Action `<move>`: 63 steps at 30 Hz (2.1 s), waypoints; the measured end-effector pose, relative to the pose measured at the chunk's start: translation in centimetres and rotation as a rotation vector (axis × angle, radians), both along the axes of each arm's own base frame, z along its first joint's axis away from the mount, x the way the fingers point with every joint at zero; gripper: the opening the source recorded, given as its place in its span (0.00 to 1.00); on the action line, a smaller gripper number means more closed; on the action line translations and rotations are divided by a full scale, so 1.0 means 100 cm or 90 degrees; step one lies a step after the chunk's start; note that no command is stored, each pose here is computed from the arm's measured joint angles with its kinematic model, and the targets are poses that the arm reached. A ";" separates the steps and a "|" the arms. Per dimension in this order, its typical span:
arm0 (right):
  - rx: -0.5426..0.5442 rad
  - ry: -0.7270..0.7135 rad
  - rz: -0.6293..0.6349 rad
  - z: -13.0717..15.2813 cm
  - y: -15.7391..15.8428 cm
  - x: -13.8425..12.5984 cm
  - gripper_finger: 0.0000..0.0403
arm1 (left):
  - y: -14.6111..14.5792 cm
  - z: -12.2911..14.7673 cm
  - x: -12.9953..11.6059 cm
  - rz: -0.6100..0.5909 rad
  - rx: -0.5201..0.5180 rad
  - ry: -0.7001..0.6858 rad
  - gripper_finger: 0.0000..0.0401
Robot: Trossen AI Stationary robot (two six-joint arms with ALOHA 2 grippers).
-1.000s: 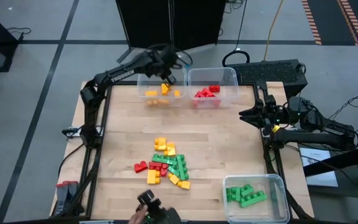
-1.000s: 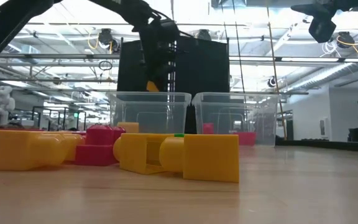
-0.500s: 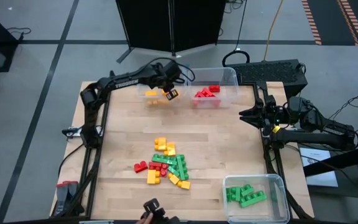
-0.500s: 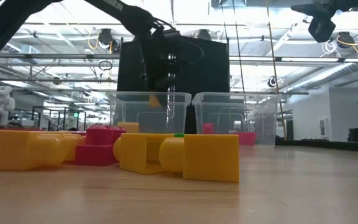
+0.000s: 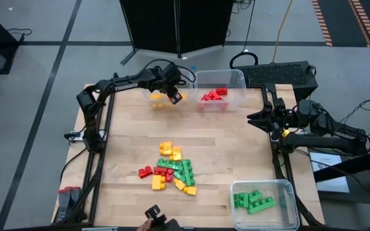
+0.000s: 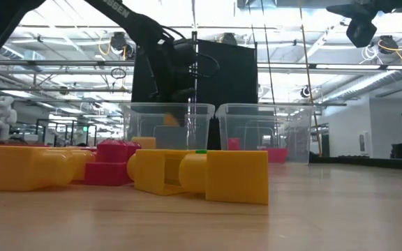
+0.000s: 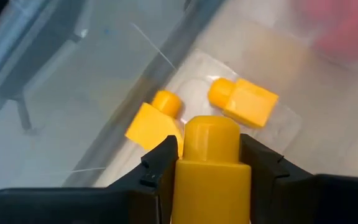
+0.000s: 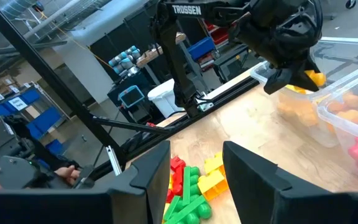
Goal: Sort blocks
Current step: Put the yellow game piece into the top left transparent bin, then put the red game piece into the top right transparent bin
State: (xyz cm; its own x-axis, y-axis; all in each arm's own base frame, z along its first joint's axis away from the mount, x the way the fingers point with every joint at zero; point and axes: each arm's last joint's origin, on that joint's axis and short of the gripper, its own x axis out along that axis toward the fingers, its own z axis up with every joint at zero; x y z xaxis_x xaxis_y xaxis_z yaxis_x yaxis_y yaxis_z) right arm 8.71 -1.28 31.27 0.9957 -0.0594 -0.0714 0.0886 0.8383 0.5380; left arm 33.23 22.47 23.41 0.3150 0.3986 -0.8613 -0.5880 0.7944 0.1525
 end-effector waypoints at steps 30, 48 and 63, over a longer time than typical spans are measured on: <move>-0.005 -0.027 -0.001 0.004 0.000 0.000 0.36 | -0.027 0.060 0.006 -0.136 0.012 0.047 0.55; -0.018 -0.017 0.002 0.003 0.000 0.000 0.36 | -0.241 0.168 -0.067 -0.204 -0.019 -0.048 0.56; -0.017 -0.012 0.006 0.002 0.000 0.000 0.36 | -0.329 0.022 -0.097 -0.055 -0.144 0.083 0.56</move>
